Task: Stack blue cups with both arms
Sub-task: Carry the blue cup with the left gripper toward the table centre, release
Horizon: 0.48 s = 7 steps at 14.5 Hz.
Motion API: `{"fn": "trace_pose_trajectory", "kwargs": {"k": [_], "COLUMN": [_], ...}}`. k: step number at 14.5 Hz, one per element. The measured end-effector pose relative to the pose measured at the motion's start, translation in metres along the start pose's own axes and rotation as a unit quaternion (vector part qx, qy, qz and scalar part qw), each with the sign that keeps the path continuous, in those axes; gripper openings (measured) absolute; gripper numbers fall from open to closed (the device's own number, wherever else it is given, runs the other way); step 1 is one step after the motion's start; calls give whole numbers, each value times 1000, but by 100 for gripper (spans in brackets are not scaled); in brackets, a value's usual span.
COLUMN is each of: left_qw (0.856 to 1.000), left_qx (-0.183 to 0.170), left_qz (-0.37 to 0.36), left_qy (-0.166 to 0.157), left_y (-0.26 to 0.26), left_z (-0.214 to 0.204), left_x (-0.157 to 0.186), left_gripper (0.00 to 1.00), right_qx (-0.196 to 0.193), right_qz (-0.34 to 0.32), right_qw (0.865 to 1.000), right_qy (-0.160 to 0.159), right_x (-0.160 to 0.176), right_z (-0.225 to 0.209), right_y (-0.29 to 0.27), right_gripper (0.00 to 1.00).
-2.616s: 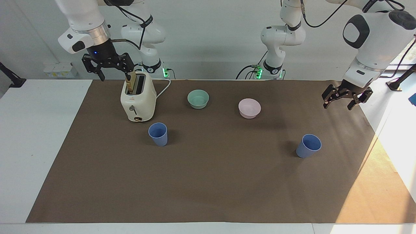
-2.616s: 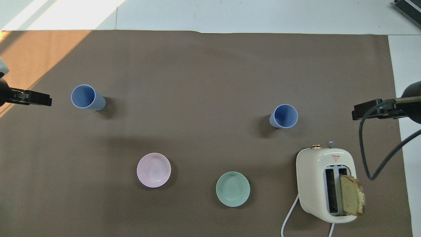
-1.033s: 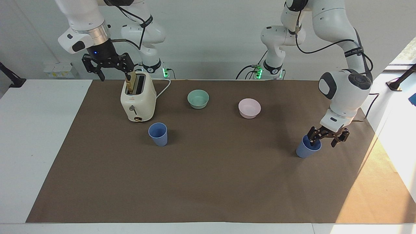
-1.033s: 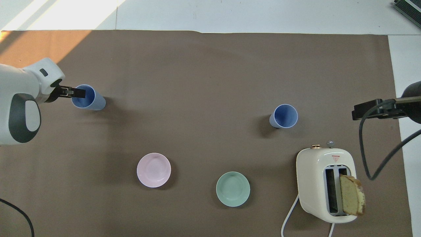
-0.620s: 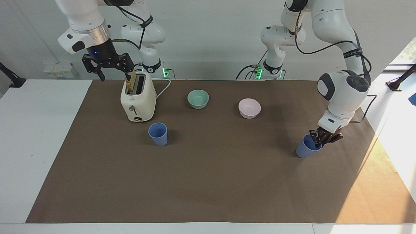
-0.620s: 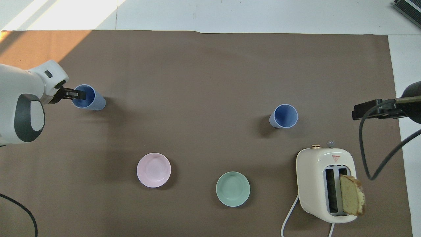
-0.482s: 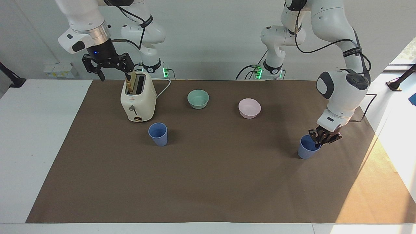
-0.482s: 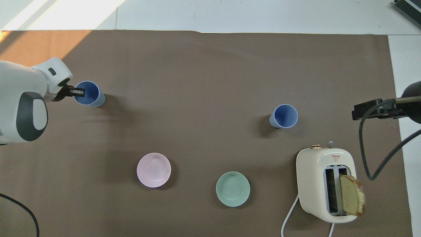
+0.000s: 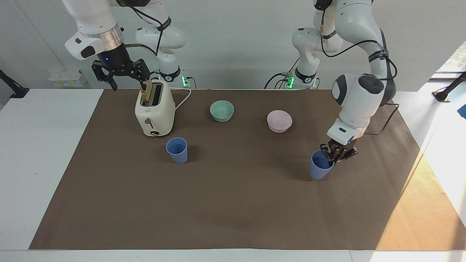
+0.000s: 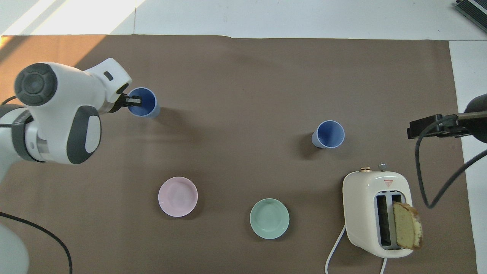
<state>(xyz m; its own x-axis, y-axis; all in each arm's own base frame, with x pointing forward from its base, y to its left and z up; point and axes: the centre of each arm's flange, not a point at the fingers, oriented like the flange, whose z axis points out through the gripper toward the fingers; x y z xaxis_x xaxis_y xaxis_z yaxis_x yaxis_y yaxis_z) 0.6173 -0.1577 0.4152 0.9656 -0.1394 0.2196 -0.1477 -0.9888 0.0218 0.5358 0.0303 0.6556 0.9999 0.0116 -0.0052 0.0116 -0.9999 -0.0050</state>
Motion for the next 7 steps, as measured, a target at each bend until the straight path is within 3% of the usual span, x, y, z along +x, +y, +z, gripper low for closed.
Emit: {"fn": "trace_pose_trajectory", "kwargs": {"k": [7], "left_qw": [999], "left_qx": [-34], "left_qz": [-18], "left_qy": [4], "left_y": [170], "left_z": [10], "left_x": [-37], "left_gripper": [6], "right_qx": [0], "right_qz": [0], "right_qw": [1000], "right_qy": [0], "right_x": [0], "right_z": [0], "right_y": [0], "right_gripper": [100]}}
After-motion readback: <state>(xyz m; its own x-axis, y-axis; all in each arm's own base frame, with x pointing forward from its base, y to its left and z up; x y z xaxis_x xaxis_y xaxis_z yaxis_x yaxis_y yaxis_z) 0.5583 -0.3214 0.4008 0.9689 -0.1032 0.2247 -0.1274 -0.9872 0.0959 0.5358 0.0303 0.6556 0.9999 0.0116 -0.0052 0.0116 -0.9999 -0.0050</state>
